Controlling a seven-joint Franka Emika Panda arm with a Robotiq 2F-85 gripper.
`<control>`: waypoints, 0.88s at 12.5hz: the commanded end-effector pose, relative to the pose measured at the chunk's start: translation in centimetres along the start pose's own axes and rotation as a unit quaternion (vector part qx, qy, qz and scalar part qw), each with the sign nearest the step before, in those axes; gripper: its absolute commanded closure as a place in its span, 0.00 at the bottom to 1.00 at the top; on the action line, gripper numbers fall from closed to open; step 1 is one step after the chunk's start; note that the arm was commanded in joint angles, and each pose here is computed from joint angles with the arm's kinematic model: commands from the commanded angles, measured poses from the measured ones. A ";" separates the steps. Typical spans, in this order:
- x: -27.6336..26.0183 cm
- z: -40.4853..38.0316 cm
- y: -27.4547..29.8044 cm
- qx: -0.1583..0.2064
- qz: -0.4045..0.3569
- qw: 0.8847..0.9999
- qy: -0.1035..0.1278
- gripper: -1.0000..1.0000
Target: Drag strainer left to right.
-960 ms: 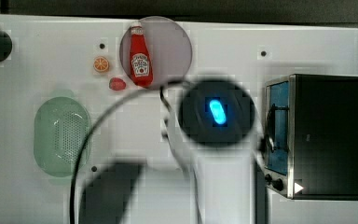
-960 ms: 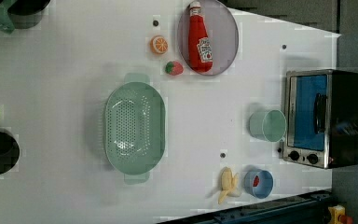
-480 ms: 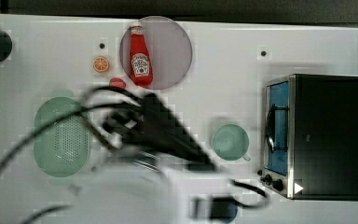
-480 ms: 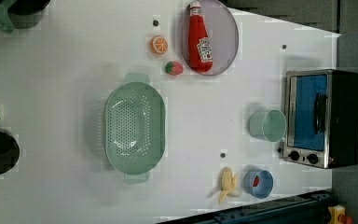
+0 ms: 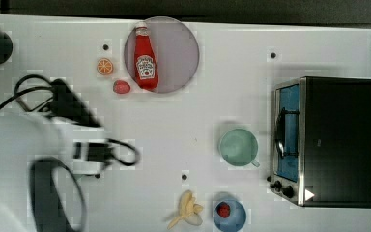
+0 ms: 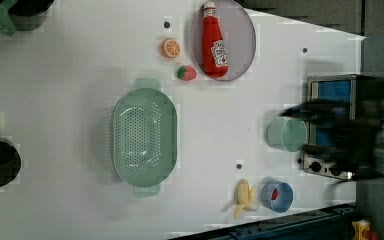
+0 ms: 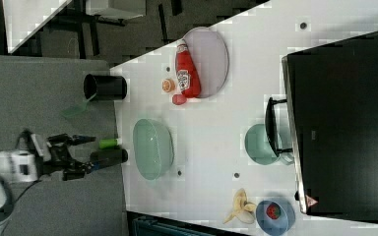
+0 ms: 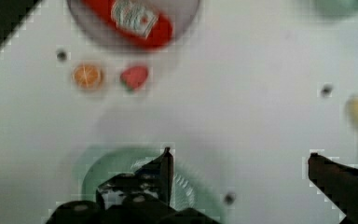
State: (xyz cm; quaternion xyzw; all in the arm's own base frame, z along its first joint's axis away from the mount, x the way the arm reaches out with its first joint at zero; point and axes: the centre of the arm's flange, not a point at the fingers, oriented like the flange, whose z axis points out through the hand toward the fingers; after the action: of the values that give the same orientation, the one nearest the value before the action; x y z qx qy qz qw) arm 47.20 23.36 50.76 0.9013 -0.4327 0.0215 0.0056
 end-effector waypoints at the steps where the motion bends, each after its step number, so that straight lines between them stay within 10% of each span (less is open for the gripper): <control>1: -5.0 2.8 -2.1 -0.005 0.127 0.992 -0.015 0.00; 11: -9.3 21.8 -6.1 -0.032 0.275 0.955 -0.104 0.00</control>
State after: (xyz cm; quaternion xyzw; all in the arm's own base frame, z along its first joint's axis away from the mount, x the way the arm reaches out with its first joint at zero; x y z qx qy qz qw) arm 46.71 35.46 29.11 0.7699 -0.6302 -0.0993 -0.0186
